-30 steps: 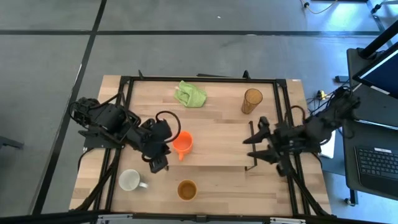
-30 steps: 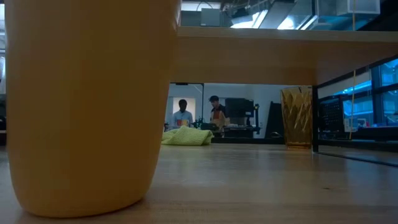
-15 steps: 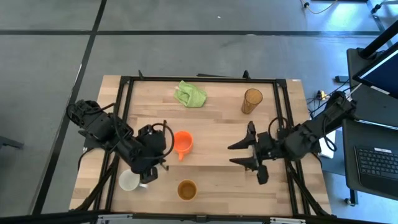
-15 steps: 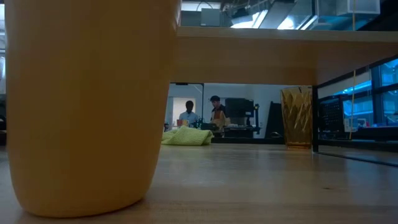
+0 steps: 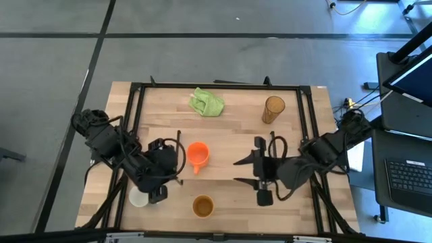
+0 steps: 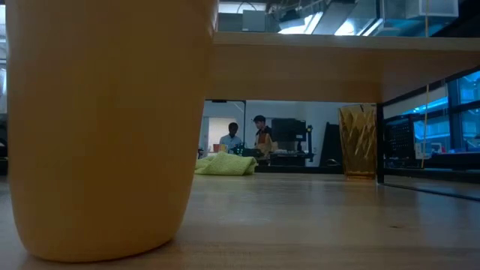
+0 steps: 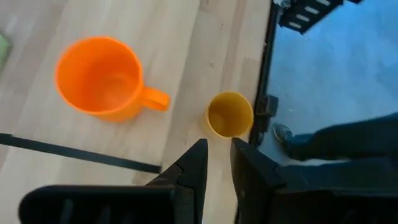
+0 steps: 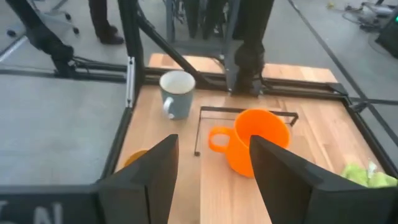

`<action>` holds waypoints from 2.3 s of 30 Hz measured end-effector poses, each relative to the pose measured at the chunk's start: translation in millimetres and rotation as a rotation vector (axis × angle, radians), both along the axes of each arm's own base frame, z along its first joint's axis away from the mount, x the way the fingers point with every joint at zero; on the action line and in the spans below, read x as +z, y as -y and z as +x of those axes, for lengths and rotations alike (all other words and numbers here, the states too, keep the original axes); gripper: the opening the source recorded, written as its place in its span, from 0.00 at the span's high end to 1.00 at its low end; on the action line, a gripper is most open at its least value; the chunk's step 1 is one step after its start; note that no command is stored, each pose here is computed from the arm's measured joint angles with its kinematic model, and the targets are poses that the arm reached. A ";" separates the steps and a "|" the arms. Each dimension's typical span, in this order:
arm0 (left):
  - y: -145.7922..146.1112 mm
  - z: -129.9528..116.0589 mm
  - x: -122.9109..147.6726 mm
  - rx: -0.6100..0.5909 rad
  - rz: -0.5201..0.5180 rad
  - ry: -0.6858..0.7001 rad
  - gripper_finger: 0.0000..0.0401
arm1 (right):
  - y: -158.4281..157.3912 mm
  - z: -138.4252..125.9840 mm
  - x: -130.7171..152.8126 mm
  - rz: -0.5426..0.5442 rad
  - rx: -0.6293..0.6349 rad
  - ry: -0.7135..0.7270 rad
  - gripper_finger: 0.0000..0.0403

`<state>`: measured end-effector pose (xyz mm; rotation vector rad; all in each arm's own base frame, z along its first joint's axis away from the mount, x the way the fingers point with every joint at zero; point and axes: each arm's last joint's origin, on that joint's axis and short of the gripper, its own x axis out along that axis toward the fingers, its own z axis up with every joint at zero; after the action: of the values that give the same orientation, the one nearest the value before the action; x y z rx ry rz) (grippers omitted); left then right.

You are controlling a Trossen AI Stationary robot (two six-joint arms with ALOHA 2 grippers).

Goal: Stack small to large cups/mugs on shelf
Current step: Put the blue mug on the shelf

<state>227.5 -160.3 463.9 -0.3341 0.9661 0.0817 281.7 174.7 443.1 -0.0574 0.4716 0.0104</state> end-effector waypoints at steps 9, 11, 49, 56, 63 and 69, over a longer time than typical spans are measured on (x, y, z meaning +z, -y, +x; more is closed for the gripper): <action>15.7 -11.8 -0.2 -0.050 -0.024 -0.009 0.84 | -17.4 18.7 -4.2 -0.003 0.007 -0.121 0.50; 19.2 -14.8 -0.1 -0.046 -0.040 -0.013 0.84 | -23.2 21.8 -6.1 0.009 0.030 -0.129 0.50; 84.0 -85.5 -5.1 -0.404 0.124 0.085 0.84 | -133.9 37.2 -71.5 0.604 -0.257 -0.052 0.50; 94.9 -86.7 -30.9 -0.344 0.159 0.012 0.84 | -164.1 33.6 -96.8 0.695 -0.279 -0.080 0.50; 120.3 -100.5 -76.9 -0.347 0.091 -0.186 0.84 | -181.8 38.2 -110.4 0.740 -0.256 -0.055 0.50; 124.9 -128.2 -107.0 -0.277 0.088 -0.466 0.84 | -189.2 40.1 -108.1 0.802 -0.222 -0.021 0.50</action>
<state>99.3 -285.1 356.9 -0.0959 1.4577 -0.0545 321.8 363.9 335.0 0.7826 0.4653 -0.0181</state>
